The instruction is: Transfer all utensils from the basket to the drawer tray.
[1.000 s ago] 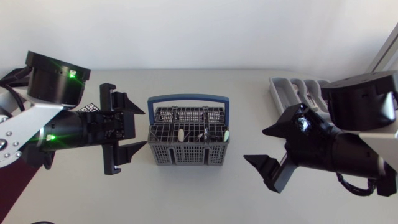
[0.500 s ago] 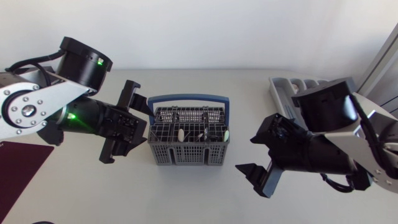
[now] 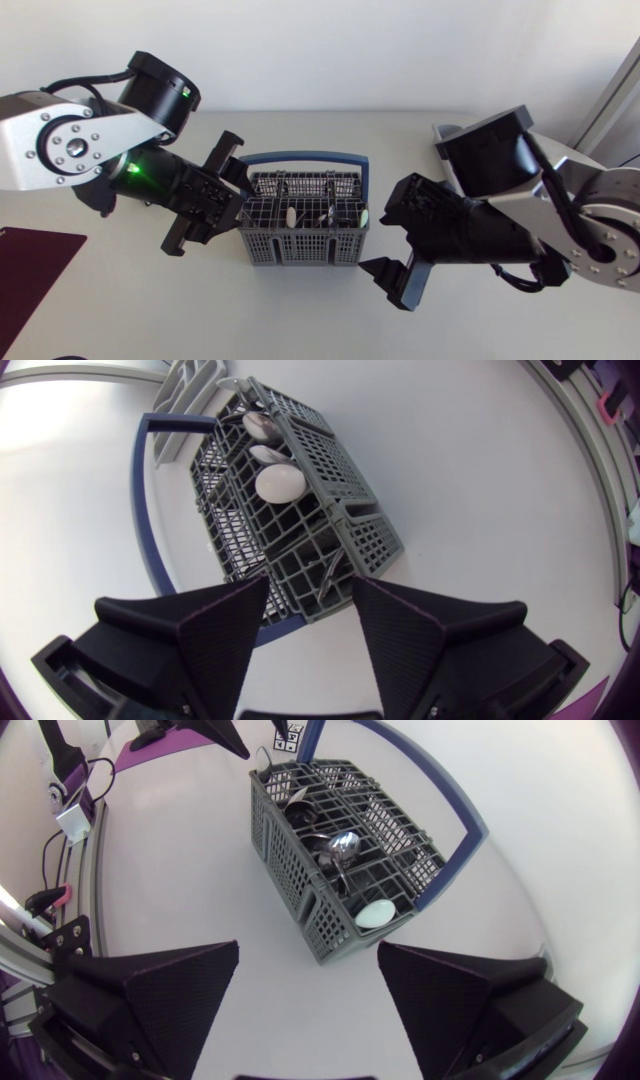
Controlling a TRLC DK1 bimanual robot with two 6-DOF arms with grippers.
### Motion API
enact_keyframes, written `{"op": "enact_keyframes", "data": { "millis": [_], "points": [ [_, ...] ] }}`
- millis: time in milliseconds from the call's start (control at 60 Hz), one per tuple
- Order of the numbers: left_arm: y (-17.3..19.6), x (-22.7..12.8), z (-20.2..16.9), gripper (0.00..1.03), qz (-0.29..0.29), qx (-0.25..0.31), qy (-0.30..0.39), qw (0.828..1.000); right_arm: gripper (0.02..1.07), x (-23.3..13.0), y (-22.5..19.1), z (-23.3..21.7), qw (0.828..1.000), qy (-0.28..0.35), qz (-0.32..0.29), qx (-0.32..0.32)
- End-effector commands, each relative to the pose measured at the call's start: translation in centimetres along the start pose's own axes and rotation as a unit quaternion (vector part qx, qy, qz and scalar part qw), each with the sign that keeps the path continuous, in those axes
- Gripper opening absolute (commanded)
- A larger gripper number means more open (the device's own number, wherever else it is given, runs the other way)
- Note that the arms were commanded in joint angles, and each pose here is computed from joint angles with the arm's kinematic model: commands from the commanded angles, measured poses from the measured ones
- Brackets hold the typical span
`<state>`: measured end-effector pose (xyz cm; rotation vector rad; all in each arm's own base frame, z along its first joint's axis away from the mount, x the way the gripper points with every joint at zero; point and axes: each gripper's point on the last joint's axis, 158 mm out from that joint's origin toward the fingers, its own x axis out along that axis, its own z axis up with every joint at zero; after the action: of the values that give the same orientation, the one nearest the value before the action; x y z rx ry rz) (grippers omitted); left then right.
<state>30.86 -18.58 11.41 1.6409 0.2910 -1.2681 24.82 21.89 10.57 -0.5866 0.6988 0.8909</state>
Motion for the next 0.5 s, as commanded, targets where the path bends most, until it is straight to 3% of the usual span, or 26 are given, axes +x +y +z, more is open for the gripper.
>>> {"op": "enact_keyframes", "data": {
  "millis": [0, 217, 300, 433, 483],
  "points": [
    [0.0, 0.6, 0.0, 0.50, -0.014, 0.022, -0.006, 1.000, 1.02, 0.4, 0.1, 0.7, 1.000, -0.003, 0.003, -0.012],
    [-0.5, 1.4, 0.3, 0.27, -0.033, 0.039, -0.014, 0.999, 1.02, 1.1, 0.1, 0.8, 1.000, 0.001, 0.006, -0.016],
    [-0.5, 1.7, 0.4, 0.24, -0.036, 0.037, -0.015, 0.999, 1.02, 1.2, 0.2, 0.8, 1.000, 0.000, 0.007, -0.017],
    [-0.6, 2.0, 0.5, 0.04, -0.040, 0.044, -0.019, 0.998, 1.02, 1.5, 0.3, 0.3, 1.000, 0.006, 0.009, -0.017],
    [-0.2, 1.8, 0.5, 0.04, -0.035, 0.044, -0.019, 0.998, 1.02, 1.5, 0.4, 0.2, 1.000, 0.007, 0.010, -0.017]
  ]
}}
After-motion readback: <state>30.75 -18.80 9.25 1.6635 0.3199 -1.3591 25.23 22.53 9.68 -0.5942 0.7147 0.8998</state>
